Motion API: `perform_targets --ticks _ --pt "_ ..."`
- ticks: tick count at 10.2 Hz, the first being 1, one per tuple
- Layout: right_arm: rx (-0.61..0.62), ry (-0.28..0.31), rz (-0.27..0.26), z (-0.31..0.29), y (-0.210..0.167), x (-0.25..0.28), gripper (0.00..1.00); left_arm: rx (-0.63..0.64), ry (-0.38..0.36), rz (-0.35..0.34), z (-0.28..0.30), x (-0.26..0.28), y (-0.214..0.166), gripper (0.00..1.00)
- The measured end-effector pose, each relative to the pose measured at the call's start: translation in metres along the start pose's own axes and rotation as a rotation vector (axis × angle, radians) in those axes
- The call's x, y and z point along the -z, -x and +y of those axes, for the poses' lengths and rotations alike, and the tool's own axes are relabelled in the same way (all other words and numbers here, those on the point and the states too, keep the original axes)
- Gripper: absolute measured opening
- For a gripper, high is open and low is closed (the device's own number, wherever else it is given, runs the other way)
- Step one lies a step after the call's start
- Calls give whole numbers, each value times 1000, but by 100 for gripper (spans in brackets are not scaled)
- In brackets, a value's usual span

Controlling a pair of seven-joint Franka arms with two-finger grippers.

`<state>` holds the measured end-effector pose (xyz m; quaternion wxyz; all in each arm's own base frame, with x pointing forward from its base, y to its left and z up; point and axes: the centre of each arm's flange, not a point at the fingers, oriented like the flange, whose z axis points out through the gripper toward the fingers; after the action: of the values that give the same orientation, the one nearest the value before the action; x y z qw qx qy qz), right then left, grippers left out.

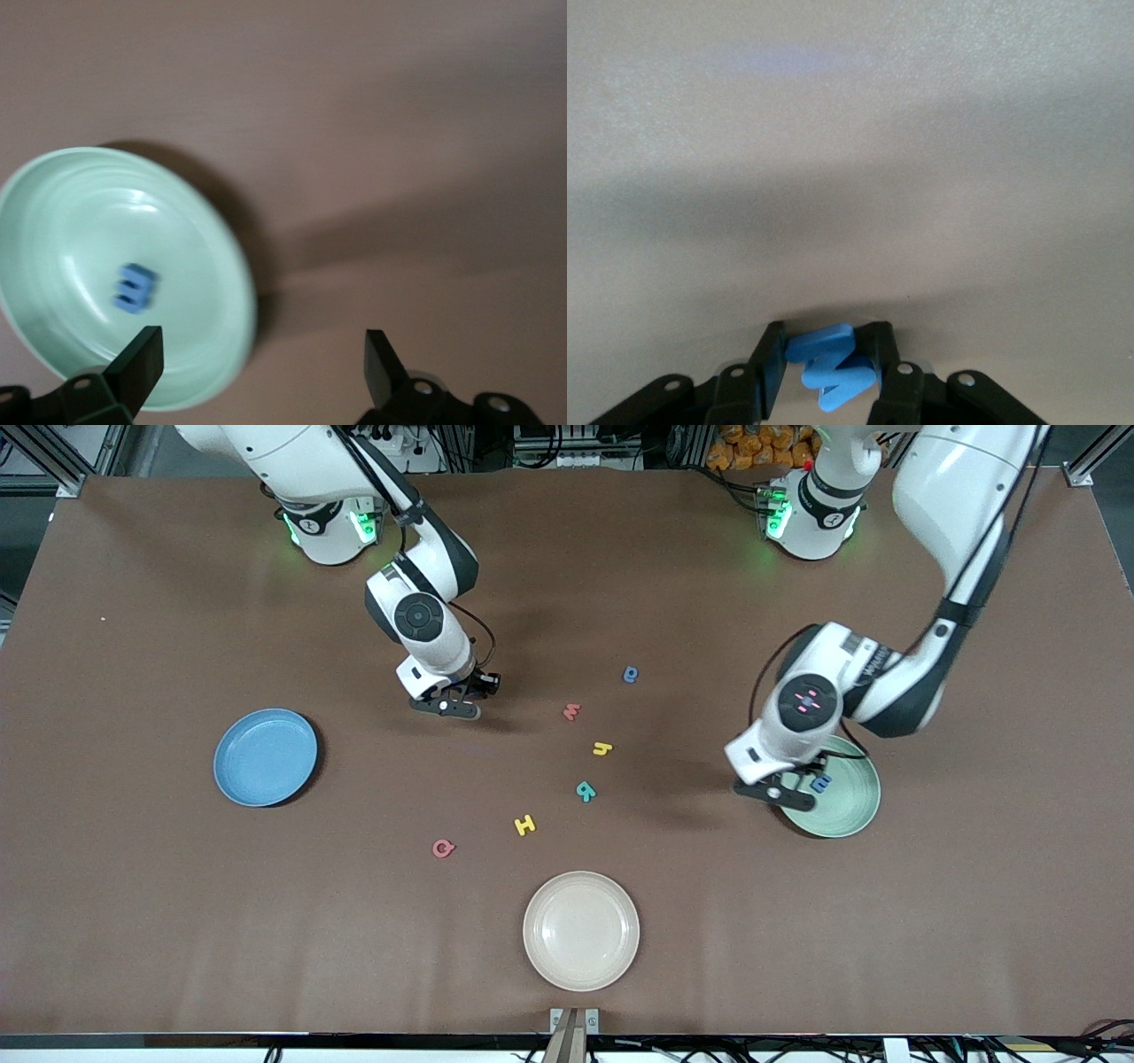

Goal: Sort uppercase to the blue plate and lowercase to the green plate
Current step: 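Move the left gripper to the blue a while the right gripper lifts M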

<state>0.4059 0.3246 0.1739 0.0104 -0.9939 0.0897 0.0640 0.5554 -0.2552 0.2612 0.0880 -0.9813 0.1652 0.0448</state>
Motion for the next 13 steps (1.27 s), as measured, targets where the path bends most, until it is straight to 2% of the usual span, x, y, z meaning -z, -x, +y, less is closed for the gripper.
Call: perform_targets --ticks 6,8,11,13 --pt "2 0 1 0 0 1 36 -10 56 -4 126 22 47 100" --pt "5 0 1 0 0 1 36 -44 67 0 153 18 61 100" --pt "18 2 0 0 0 1 36 -61 136 46 198 -2 90 100" --pt "52 25 -21 3 -2 1 36 -62 149 36 220 -15 109 97"
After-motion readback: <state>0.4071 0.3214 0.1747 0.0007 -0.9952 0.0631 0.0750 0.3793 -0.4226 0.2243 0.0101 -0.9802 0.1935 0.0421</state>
